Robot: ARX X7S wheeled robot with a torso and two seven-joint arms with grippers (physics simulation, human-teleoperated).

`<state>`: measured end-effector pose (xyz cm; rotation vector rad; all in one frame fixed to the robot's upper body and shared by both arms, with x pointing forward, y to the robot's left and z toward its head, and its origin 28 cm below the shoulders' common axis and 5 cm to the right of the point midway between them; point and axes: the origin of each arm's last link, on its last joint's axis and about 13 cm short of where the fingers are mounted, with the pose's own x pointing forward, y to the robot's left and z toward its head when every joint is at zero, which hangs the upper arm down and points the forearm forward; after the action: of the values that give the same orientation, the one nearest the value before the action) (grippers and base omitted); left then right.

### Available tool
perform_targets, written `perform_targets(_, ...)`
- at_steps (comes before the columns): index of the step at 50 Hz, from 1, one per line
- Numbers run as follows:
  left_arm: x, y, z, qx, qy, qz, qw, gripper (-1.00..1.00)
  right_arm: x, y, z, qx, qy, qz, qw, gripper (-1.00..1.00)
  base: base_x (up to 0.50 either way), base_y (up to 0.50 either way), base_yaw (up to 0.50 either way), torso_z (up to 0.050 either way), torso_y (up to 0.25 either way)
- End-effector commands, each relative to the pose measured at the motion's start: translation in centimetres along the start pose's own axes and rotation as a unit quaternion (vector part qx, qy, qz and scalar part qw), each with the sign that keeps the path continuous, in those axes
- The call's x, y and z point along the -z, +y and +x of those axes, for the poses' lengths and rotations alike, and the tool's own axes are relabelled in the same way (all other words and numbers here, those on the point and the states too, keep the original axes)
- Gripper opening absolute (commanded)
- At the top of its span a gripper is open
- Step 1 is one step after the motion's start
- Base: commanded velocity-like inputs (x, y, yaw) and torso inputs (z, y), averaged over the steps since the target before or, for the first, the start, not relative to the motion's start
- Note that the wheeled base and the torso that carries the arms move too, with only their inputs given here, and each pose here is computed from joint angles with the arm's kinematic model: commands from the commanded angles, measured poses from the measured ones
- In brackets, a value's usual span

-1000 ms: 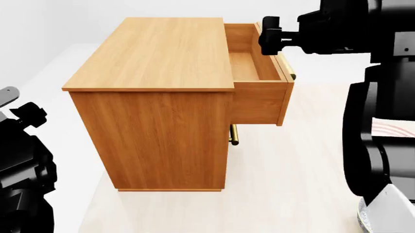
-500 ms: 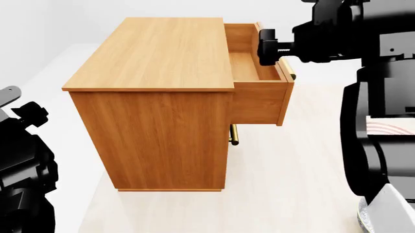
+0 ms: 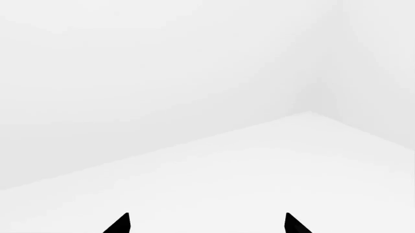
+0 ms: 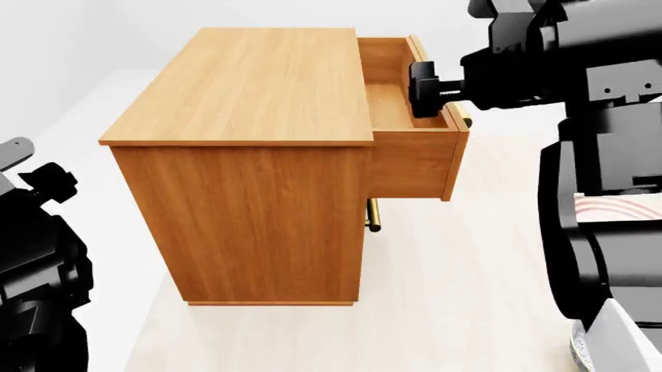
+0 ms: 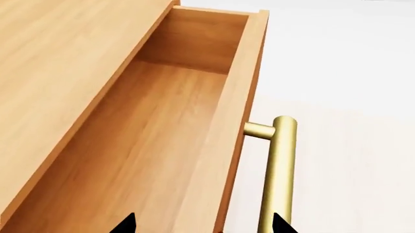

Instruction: Open the top drawer of the cabinet and put the bowl in it.

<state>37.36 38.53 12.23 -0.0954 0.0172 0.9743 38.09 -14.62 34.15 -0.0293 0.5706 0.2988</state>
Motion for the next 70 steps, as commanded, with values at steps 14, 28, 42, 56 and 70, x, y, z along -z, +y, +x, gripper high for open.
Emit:
perform_targets(14, 0.2, 0.3, 0.1, 0.000, 0.001, -0.002, 1.000, 1.00, 0.7, -0.8, 0.6, 0.030, 0.015, -0.024, 0.999, 1.00, 0.00, 0.00, 0.00, 0.000, 0.000)
perform_targets(28, 0.3, 0.2, 0.0, 0.001, 0.000, -0.002, 1.000, 1.00, 0.9, -1.9, 0.5, 0.059, 0.018, -0.025, 0.998, 1.00, 0.00, 0.00, 0.00, 0.000, 0.000)
perform_targets(42, 0.2, 0.1, 0.0, 0.001, -0.001, -0.003, 1.000, 1.00, 1.2, -3.0, 0.6, 0.081, 0.022, -0.020, 0.996, 1.00, 0.00, 0.00, 0.00, 0.000, 0.000)
perform_targets(56, 0.0, -0.1, 0.0, 0.001, -0.002, -0.004, 1.000, 1.00, 1.6, -4.1, 0.3, 0.093, 0.022, -0.016, 0.995, 1.00, 0.00, 0.00, 0.00, 0.000, 0.000)
perform_targets(70, -0.2, 0.0, 0.1, 0.000, -0.002, -0.004, 1.000, 1.00, 1.6, -5.2, -0.2, 0.112, 0.020, -0.017, 0.993, 1.00, 0.00, 0.00, 0.00, 0.000, 0.000)
